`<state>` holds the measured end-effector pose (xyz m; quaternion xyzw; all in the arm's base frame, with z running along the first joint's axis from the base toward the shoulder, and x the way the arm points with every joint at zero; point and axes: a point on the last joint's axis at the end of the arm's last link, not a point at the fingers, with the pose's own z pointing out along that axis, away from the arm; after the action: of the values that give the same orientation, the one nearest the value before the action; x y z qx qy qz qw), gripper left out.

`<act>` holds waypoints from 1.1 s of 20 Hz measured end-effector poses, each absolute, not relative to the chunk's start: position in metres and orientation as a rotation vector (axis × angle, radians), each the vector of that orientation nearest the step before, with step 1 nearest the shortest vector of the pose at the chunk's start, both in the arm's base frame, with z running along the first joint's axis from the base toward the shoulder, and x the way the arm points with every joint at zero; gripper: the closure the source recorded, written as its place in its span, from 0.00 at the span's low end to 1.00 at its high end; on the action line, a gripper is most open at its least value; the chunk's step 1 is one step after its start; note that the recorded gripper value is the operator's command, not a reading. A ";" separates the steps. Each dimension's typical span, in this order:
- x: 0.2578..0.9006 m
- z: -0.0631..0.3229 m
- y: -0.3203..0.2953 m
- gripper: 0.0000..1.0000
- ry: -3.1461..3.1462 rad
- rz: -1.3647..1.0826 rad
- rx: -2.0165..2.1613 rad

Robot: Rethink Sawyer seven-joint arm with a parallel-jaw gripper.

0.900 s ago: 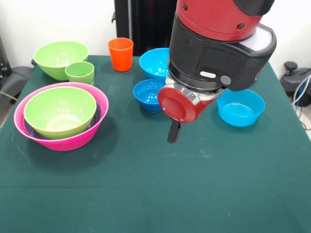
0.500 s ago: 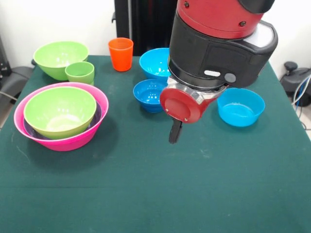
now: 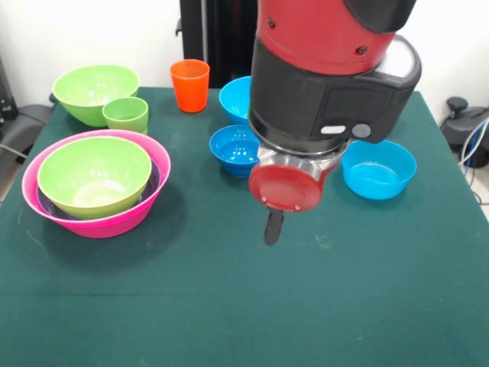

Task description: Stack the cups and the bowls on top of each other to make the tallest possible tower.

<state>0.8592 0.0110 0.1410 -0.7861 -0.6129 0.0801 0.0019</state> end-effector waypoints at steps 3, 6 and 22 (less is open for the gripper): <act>0.862 0.132 0.007 0.00 -1.975 0.224 -2.421; 0.864 0.117 0.006 0.00 -2.012 0.196 -2.385; 0.853 0.020 0.030 0.00 -2.066 0.148 -2.316</act>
<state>0.8534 0.0299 0.0195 -0.7452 -0.6649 0.0477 0.0171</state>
